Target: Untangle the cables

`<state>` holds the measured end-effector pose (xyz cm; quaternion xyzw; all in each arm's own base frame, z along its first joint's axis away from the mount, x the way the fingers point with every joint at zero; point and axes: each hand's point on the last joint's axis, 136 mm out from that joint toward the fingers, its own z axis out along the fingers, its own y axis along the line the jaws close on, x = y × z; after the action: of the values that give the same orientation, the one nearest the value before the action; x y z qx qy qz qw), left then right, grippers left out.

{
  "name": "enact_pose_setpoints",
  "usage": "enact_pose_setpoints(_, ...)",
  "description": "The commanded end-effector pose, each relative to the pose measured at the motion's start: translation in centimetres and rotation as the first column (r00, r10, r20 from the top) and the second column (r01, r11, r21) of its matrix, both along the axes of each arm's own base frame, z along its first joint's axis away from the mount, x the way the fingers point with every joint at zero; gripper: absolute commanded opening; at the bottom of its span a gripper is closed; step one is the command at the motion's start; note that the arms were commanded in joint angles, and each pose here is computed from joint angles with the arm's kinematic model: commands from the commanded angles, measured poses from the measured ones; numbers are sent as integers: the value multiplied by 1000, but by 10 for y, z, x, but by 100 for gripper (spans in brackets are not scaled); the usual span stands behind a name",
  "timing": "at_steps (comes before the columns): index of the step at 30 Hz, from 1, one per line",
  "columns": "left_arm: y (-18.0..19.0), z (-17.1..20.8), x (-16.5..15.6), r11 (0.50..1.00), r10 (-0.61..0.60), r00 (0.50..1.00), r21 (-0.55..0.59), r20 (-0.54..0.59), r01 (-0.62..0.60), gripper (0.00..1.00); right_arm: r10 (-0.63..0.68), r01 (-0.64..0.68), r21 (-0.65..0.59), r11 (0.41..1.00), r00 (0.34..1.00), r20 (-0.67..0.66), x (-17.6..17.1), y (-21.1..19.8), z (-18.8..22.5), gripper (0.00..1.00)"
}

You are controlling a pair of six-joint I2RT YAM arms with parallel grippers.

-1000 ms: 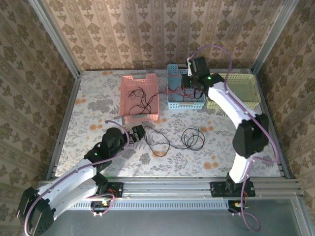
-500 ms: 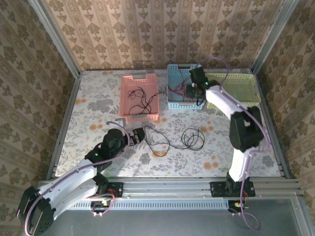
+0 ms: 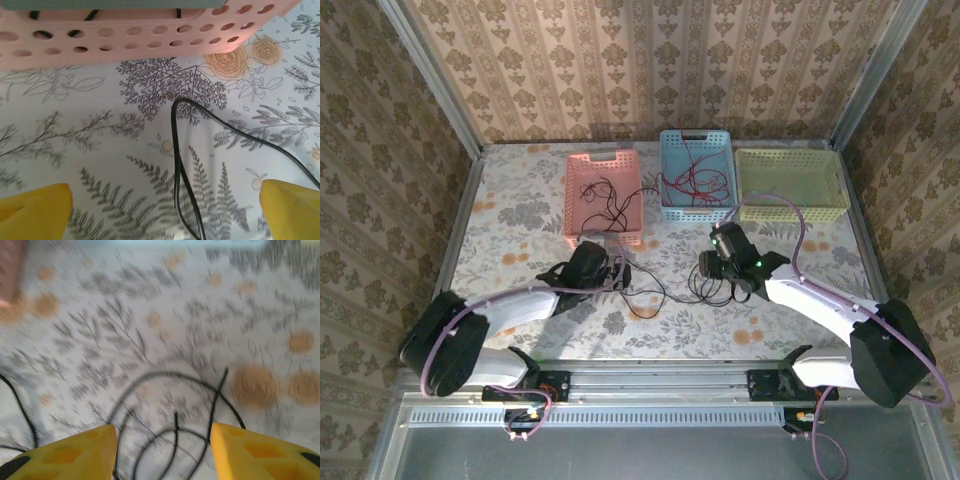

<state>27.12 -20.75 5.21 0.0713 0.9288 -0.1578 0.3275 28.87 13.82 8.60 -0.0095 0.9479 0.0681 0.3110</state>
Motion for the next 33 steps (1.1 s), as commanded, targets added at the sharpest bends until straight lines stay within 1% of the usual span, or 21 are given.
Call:
enact_pose_setpoints(1, -11, 4, 15, 996, -82, 994, 28, 73, 80, 89, -34, 33, 69, 997, 999, 16, -5, 1, 9, 54)
enact_pose_setpoints(3, -19, 2, 21, 994, -113, 990, 19, 81, 111, 74, -29, 28, 74, 997, 999, 17, -8, 1, 10, 54)
enact_pose_setpoints(7, -32, -7, 25, 983, -182, 982, 26, 52, 181, 35, -32, 29, 62, 998, 999, 43, -8, -3, 18, 54)
enact_pose_setpoints(9, -33, -8, 24, 981, -195, 980, 29, 47, 194, 18, -43, 40, 52, 998, 998, 55, -7, -7, 20, 54)
enact_pose_setpoints(10, -33, -7, 23, 979, -204, 978, 31, 50, 203, 8, -50, 47, 46, 998, 997, 58, -7, -9, 20, 54)
enact_pose_setpoints(11, -32, -3, 21, 978, -207, 977, 34, 53, 205, 0, -57, 55, 40, 998, 997, 60, -7, -12, 20, 54)
enact_pose_setpoints(13, -30, 15, 16, 977, -213, 975, 24, 71, 211, 0, -70, 68, 38, 997, 996, 60, -8, -15, 20, 54)
enact_pose_setpoints(15, -31, 47, 9, 972, -231, 966, -1, 117, 233, 0, -77, 73, 51, 996, 994, 72, -8, -16, 24, 54)
enact_pose_setpoints(16, -34, 70, 4, 968, -247, 956, -13, 157, 252, 0, -75, 70, 64, 995, 994, 83, -9, -15, 29, 54)
enact_pose_setpoints(18, -35, 115, -5, 959, -265, 932, -32, 246, 281, 0, -77, 68, 84, 994, 991, 112, -8, -15, 38, 54)
enact_pose_setpoints(21, -32, 188, -16, 947, -264, 882, -67, 390, 313, 0, -99, 82, 106, 991, 980, 173, -5, -18, 55, 54)
enact_pose_setpoints(23, -23, 229, -19, 950, -235, 853, -76, 466, 303, 0, -121, 96, 123, 988, 970, 212, -2, -21, 66, 55)
enact_pose_setpoints(25, -15, 262, -18, 956, -210, 817, -63, 537, 287, 0, -141, 113, 130, 985, 961, 238, -1, -25, 73, 56)
enact_pose_setpoints(27, -4, 286, -10, 972, -175, 787, -25, 592, 235, 0, -161, 129, 136, 982, 953, 257, 0, -29, 77, 56)
enact_pose_setpoints(29, 8, 303, 4, 986, -126, 774, -4, 621, 164, 0, -177, 141, 146, 979, 946, 270, 0, -32, 81, 56)
enact_pose_setpoints(33, 19, 331, 26, 994, -52, 748, -38, 661, 102, 0, -200, 163, 146, 976, 933, 298, -4, -42, 92, 57)
